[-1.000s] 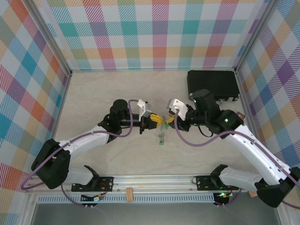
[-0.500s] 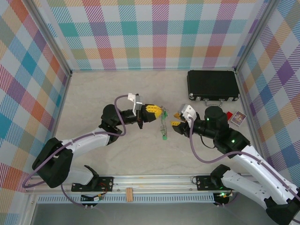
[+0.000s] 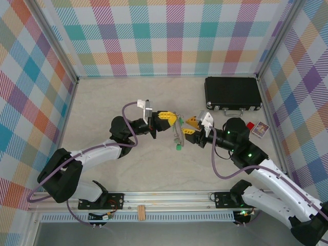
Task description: Put the keys on the keyring
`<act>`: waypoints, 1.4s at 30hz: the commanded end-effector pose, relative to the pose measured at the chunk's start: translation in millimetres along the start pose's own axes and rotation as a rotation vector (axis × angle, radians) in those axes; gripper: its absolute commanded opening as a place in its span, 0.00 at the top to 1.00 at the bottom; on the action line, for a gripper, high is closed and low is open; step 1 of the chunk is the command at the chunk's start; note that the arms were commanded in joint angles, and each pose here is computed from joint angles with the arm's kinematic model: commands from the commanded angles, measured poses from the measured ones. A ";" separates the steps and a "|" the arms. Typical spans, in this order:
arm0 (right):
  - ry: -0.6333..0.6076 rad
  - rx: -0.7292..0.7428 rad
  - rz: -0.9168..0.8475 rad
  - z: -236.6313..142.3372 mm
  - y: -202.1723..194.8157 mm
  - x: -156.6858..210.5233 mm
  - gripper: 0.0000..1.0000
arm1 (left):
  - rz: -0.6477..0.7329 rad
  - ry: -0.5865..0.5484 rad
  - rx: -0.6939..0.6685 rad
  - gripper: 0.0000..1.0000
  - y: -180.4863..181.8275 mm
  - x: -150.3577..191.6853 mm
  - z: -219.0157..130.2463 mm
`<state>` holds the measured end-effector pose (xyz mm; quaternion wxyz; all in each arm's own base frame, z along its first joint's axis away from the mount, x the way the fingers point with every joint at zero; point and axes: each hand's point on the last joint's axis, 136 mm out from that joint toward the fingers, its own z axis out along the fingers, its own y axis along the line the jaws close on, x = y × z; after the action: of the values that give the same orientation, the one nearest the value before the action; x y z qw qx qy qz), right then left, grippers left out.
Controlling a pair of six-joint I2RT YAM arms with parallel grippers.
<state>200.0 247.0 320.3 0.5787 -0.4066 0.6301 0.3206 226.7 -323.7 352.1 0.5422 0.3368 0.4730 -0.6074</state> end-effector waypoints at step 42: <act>-0.063 -0.021 0.045 12.9 1.0 -12.5 0.88 | 0.039 -0.068 0.056 1.00 -18.7 -21.1 4.0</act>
<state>208.4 261.5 322.3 0.5744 -0.3910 0.6293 0.3481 224.6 -325.1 352.1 0.5333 0.3330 0.4756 -0.6152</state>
